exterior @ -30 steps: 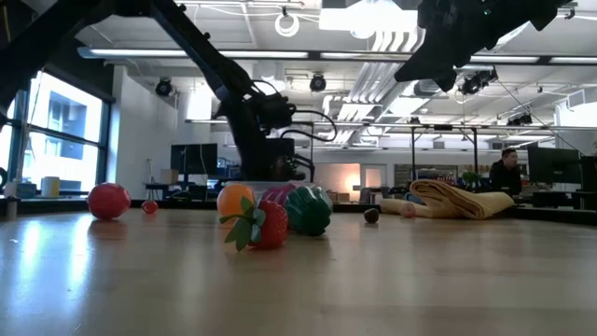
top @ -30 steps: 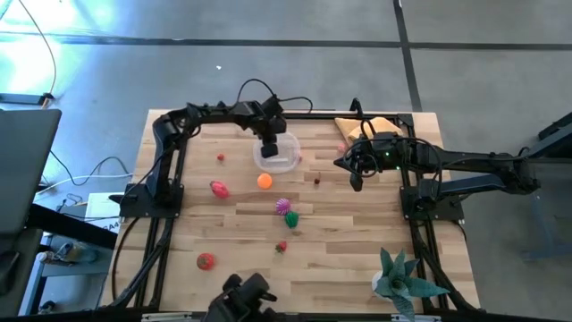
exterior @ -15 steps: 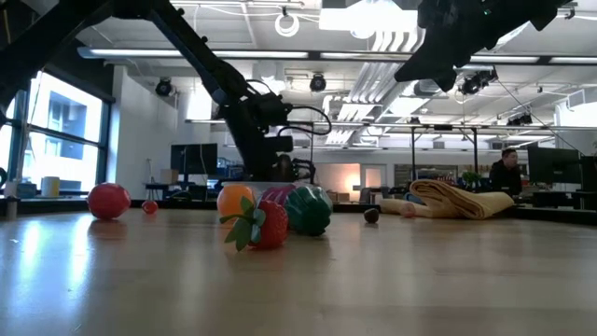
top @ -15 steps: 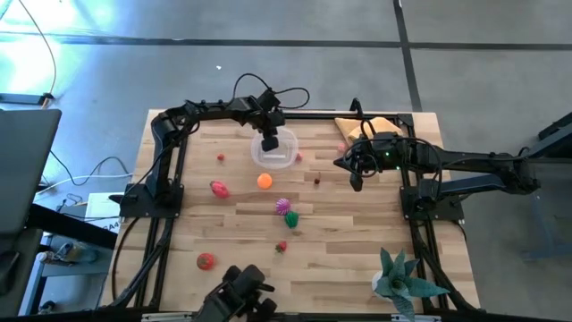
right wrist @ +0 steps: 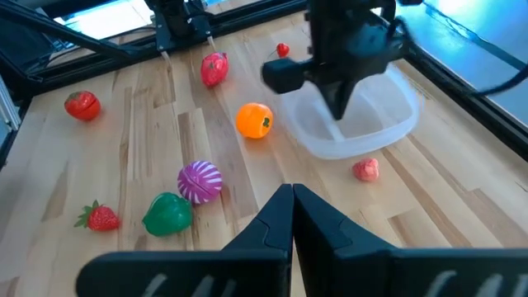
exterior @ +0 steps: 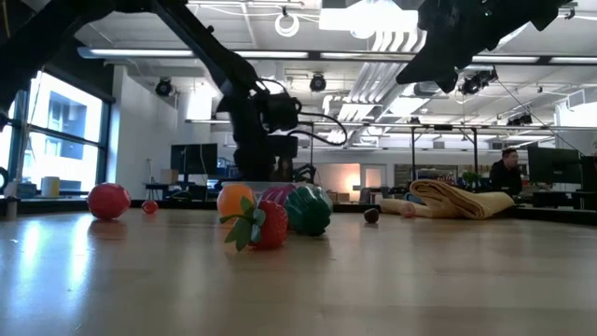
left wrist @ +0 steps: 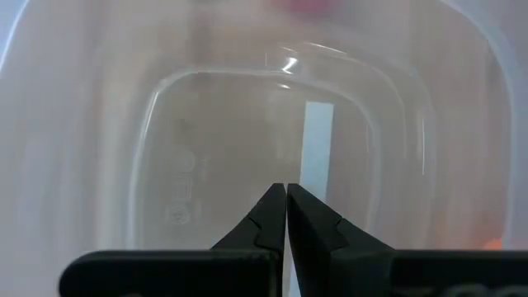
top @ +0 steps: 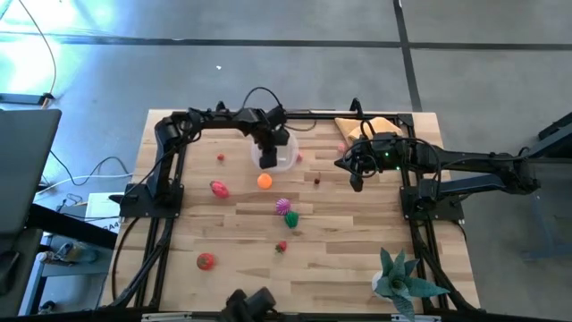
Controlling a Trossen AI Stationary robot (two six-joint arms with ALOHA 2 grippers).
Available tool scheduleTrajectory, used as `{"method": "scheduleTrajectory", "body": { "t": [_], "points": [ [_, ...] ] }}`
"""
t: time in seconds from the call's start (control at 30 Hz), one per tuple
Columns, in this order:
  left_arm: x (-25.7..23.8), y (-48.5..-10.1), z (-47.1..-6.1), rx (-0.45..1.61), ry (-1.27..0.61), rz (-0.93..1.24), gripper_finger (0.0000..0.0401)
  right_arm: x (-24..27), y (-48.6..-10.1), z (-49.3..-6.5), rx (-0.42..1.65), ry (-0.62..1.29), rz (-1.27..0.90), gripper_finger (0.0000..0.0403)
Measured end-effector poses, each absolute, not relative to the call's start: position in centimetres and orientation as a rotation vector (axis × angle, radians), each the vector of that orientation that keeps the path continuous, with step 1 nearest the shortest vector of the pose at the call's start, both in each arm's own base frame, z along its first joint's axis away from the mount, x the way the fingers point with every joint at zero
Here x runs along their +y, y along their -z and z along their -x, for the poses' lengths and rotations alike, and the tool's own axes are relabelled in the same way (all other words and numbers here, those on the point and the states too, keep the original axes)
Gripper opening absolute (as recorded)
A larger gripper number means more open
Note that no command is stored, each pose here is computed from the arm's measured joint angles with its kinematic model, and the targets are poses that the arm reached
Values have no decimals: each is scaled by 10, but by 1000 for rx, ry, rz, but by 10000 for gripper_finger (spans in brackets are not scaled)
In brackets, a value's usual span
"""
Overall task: Pick and placing Produce into tupperware
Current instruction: Prepare the transparent bin
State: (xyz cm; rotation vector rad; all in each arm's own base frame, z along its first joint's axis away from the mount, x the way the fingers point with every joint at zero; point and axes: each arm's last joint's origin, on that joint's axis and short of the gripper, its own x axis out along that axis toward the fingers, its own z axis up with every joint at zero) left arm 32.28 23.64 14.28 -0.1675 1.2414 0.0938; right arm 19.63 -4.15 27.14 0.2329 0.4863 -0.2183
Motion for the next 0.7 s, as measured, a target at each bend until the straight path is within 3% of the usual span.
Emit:
{"method": "scheduleTrajectory", "body": {
  "t": [0.3,0.7],
  "points": [
    [207,-143,-340,1285,-107,175,5,-38,-271,-197,488,203,-235,0],
    [240,-144,-325,1230,-171,165,5,-36,-271,-197,488,202,-232,0]
  ]
}}
